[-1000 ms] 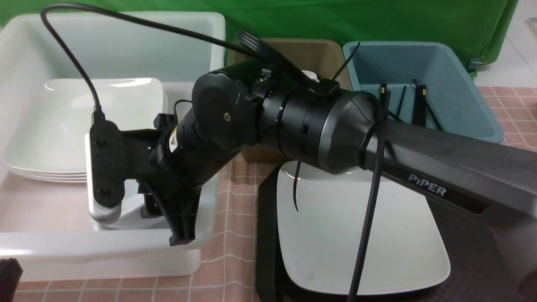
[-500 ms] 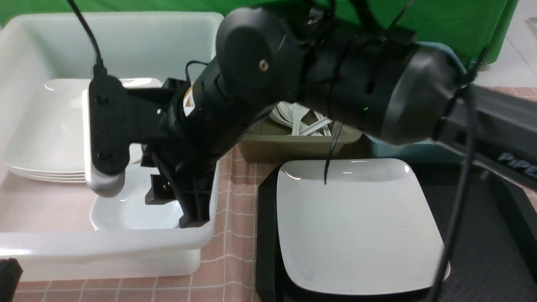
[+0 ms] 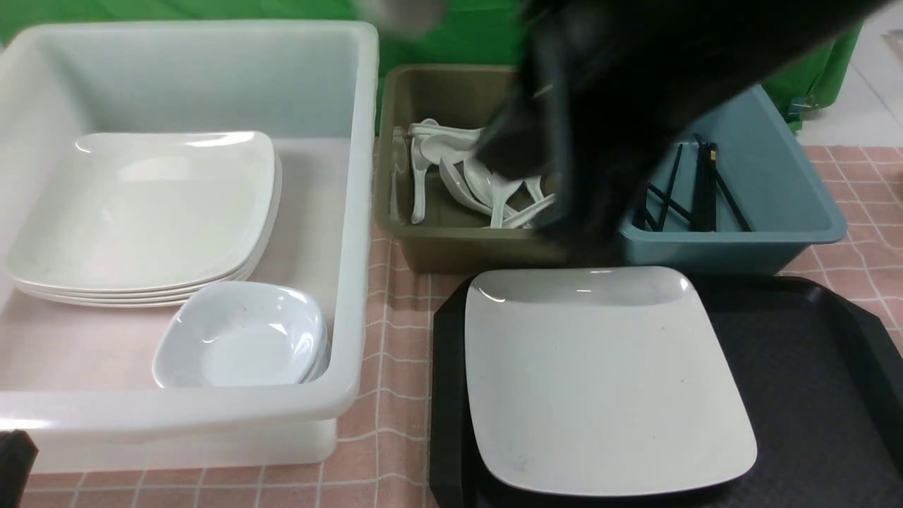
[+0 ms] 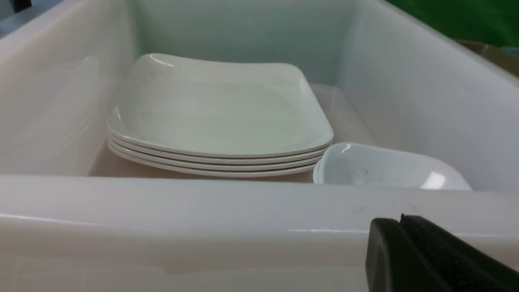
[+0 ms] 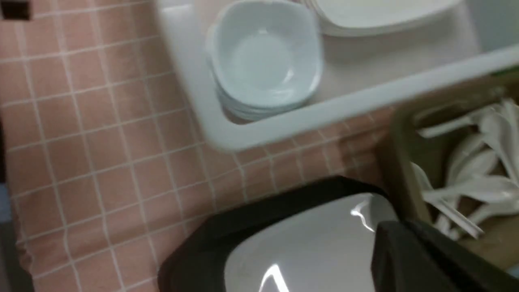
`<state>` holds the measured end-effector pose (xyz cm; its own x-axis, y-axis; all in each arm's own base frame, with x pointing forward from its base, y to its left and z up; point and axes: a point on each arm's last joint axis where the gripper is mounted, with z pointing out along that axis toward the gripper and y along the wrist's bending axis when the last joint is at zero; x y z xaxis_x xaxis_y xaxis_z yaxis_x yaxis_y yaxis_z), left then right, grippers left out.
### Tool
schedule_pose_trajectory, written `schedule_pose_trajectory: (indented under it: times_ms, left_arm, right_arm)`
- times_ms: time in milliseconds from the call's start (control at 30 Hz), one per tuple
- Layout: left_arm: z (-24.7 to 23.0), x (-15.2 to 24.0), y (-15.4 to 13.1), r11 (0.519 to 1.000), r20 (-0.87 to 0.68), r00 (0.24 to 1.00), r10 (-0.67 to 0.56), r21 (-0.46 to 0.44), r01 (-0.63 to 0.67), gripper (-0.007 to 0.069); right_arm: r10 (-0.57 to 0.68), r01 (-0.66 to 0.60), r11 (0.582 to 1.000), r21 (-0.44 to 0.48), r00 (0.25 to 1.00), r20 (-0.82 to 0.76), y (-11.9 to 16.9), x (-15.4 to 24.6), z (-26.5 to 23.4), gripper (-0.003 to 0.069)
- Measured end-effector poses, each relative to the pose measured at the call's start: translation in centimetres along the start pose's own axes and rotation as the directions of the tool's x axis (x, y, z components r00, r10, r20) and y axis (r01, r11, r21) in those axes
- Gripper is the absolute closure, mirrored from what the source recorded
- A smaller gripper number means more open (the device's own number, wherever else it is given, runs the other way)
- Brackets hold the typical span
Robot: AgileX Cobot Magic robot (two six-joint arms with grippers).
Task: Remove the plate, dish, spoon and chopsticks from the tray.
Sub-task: Use the left arm to grab a plate from the dinner plate
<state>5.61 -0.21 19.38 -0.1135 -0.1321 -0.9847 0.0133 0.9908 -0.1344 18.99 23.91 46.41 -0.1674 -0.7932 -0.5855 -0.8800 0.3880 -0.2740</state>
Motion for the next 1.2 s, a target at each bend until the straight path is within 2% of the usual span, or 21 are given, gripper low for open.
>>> schedule_pose_trajectory:
  times_ms: [100,133,167,200,233,267,300,333,367,400,467,500,533,633,667,733,900,967,1067,1133,1200]
  left_arm:
    - [0.0,-0.3,-0.1,1.000,0.032,0.999,-0.030,0.008,0.030,0.0620]
    - [0.0,-0.3,-0.1,0.999,0.034,0.999,-0.031,0.008,0.031,0.0620]
    - [0.0,-0.4,-0.1,0.995,0.042,0.994,-0.099,0.019,0.098,0.0620]
    - [0.0,-0.5,-0.2,0.976,0.048,0.975,-0.217,0.038,0.215,0.0620]
    - [0.0,-0.5,-0.3,0.963,0.048,0.962,-0.268,0.045,0.266,0.0620]
    - [0.0,-0.7,-0.4,0.879,0.043,0.879,-0.474,0.077,0.470,0.0620]
    - [0.0,-0.8,-0.5,0.804,0.034,0.805,-0.592,0.095,0.587,0.0620]
    - [-0.1,-0.9,-0.6,0.675,0.015,0.678,-0.735,0.116,0.729,0.0620]
    - [-0.1,-0.9,-0.7,0.574,0.000,0.579,-0.815,0.127,0.809,0.0620]
    - [-0.1,-1.0,-0.7,0.496,-0.010,0.501,-0.865,0.135,0.858,0.0620]
    - [-0.1,-1.2,-0.6,0.413,-0.002,0.418,-0.909,0.149,0.899,0.0620]
    - [-0.1,-1.3,-0.6,0.413,0.001,0.417,-0.909,0.151,0.898,0.0620]
    - [-0.1,-1.5,-0.3,0.391,0.037,0.391,-0.920,0.169,0.905,0.0620]
    - [-0.2,-2.1,0.2,0.383,0.109,0.368,-0.923,0.203,0.901,0.0620]
    - [-0.3,-2.1,0.2,0.383,0.113,0.367,-0.923,0.204,0.901,0.0620]
    - [-0.4,-2.5,0.6,0.390,0.162,0.360,-0.919,0.226,0.893,0.0620]
    - [-0.5,-2.9,0.9,0.389,0.214,0.341,-0.915,0.257,0.885,0.0620]
    - [-1.0,-4.5,0.3,0.462,0.199,0.420,-0.886,0.281,0.841,0.0620]
    - [-2.8,-9.4,-1.4,0.606,0.175,0.583,-0.793,0.325,0.726,0.0620]
    - [-3.7,-13.1,-2.6,0.697,0.116,0.699,-0.705,0.292,0.655,0.0620]
    - [-3.6,-16.2,-3.7,0.780,-0.017,0.800,-0.600,0.209,0.590,0.0620]
  right_arm:
    - [0.144,-0.145,0.986,0.077,0.989,0.020,-1.1,3.7,-4.1,0.0629]
    - [0.153,-0.154,0.985,0.081,0.988,0.019,-1.2,4.0,-4.3,0.0629]
    - [0.216,-0.215,0.971,0.108,0.976,0.009,-1.4,6.0,-5.3,0.0629]
    - [0.263,-0.261,0.957,0.129,0.965,-0.004,-1.5,7.6,-5.7,0.0629]
    - [0.276,-0.272,0.952,0.137,0.961,-0.012,-1.5,8.3,-5.8,0.0629]
    - [0.342,-0.331,0.928,0.168,0.939,-0.039,-1.5,10.6,-6.1,0.0629]
    - [0.393,-0.376,0.907,0.190,0.917,-0.060,-1.3,12.4,-6.1,0.0629]
    - [0.453,-0.427,0.878,0.218,0.888,-0.084,-1.0,14.4,-6.0,0.0629]
    - [0.498,-0.464,0.853,0.240,0.861,-0.107,-0.7,16.2,-5.8,0.0629]
    - [0.536,-0.492,0.830,0.261,0.834,-0.132,-0.2,17.8,-5.5,0.0629]
    - [0.596,-0.535,0.792,0.295,0.783,-0.181,0.6,20.7,-4.6,0.0629]
    - [0.608,-0.542,0.784,0.302,0.770,-0.196,0.8,21.3,-4.3,0.0629]
    - [0.644,-0.569,0.758,0.319,0.731,-0.227,1.6,23.4,-3.6,0.0629]
    - [0.704,-0.624,0.709,0.328,0.655,-0.274,3.3,26.6,-1.8,0.0629]
    - [0.707,-0.630,0.706,0.323,0.651,-0.275,3.4,26.7,-1.7,0.0629]
    - [0.733,-0.675,0.680,0.288,0.613,-0.294,4.5,28.1,-0.2,0.0629]
    - [0.721,-0.707,0.685,0.175,0.625,-0.299,5.6,28.5,1.7,0.0629]
    - [0.709,-0.708,0.694,0.127,0.644,-0.286,5.9,28.2,1.9,0.0629]
    - [0.702,-0.703,0.702,0.114,0.656,-0.278,5.8,28.1,1.9,0.0629]
    - [0.700,-0.700,0.705,0.111,0.661,-0.271,5.8,28.0,1.8,0.0629]
    - [0.689,-0.690,0.716,0.107,0.674,-0.267,5.7,27.9,1.8,0.0629]
